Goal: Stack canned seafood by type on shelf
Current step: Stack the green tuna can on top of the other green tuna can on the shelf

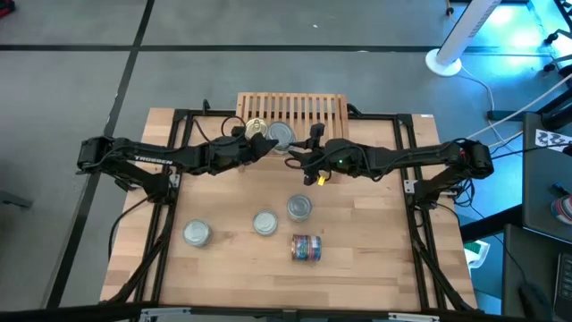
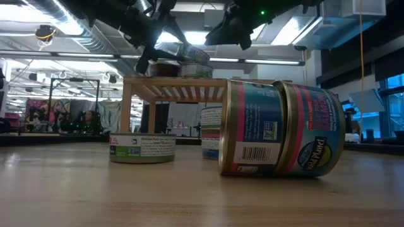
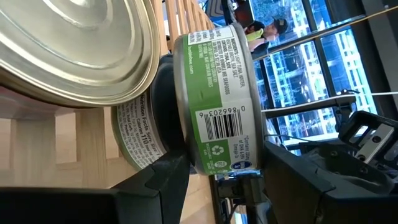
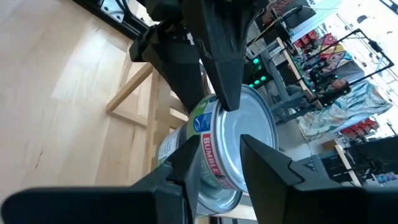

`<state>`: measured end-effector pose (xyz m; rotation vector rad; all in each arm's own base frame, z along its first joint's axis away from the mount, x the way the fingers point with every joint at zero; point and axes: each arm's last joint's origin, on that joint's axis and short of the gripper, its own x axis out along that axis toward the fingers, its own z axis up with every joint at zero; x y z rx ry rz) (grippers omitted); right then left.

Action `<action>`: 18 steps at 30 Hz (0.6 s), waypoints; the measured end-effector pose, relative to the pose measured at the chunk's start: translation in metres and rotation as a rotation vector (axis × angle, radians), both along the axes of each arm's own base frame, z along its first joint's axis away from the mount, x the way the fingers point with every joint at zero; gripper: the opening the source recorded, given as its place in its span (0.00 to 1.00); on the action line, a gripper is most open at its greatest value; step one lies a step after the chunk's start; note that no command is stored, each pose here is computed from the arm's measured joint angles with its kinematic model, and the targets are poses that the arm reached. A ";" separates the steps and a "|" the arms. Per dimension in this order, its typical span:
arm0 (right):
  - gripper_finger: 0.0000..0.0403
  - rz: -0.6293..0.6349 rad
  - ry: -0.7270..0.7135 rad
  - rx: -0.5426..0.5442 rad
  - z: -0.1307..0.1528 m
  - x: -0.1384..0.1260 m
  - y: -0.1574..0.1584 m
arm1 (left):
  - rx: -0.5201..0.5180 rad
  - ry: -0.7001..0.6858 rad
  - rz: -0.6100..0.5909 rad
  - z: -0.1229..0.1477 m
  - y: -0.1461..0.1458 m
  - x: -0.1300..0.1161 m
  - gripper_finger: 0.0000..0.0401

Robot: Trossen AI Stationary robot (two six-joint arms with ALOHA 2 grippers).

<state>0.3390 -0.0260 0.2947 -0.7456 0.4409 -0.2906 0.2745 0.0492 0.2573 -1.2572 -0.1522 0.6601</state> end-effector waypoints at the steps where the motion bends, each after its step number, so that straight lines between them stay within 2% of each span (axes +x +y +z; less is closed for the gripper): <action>1: 0.29 0.000 0.001 0.000 0.000 0.000 0.000 | 0.000 0.000 0.000 0.000 0.000 0.000 0.46; 18: 0.29 -0.001 0.007 0.000 -0.001 0.000 0.000 | -0.009 -0.009 0.004 0.000 0.000 0.000 0.46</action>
